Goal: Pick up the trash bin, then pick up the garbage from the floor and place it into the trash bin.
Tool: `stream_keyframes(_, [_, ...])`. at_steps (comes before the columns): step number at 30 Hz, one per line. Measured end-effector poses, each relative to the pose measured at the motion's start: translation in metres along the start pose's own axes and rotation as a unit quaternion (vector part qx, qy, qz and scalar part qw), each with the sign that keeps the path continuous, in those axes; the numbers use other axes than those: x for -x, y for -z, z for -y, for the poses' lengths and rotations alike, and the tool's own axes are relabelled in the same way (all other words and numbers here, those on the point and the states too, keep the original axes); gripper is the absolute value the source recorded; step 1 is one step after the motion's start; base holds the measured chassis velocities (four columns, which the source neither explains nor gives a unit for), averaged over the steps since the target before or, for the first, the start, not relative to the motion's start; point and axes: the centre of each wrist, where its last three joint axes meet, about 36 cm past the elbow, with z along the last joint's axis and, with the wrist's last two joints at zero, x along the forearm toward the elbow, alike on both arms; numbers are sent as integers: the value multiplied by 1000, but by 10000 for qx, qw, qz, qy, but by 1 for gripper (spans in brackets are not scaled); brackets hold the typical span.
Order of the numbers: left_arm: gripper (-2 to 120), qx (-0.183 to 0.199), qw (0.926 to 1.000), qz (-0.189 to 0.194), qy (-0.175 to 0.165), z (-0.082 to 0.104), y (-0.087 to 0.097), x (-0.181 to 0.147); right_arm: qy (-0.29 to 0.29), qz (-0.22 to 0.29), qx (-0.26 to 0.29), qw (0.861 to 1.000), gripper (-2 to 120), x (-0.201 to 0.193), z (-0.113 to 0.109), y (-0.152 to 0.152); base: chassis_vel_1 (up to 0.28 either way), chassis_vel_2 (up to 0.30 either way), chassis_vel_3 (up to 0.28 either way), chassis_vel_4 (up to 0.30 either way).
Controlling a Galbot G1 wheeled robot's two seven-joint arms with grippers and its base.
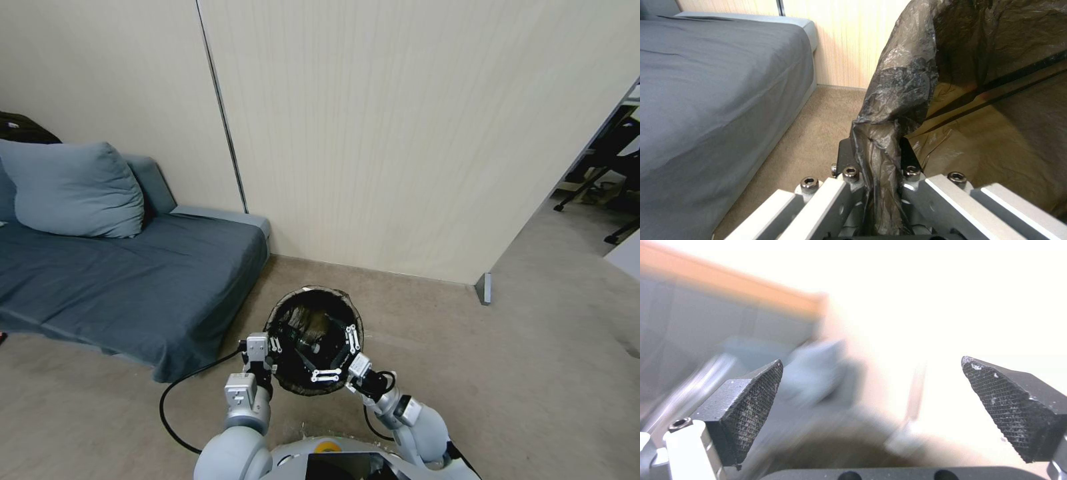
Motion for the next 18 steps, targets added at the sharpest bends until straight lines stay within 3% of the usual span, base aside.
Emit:
stream_keyframes(1, [0, 0, 10000, 0, 0, 0, 0, 0, 0, 0, 0, 10000, 100, 0, 0, 0, 0, 0, 0, 0])
stream_keyframes(3, [0, 51, 9999, -113, -36, -2, 0, -5, -739, 134, -228, 9969, 100, 6, 5, 27, 0, 0, 0, 0])
stream_keyframes(5, [0, 59, 9999, -137, -47, -2, 0, -6, -927, 146, -314, 9951, 100, 7, 7, 32, 0, 0, 0, 0])
stream_keyframes(9, [0, 152, 9996, -218, -90, -10, 3, -11, -2117, 328, -1021, 9714, 100, 11, 19, 85, 0, 0, 0, 0])
stream_keyframes(18, [0, 245, 9993, -254, -129, -16, 4, -17, -2988, 12, -1500, 9425, 100, -11, 35, 91, 0, 0, 0, 0])
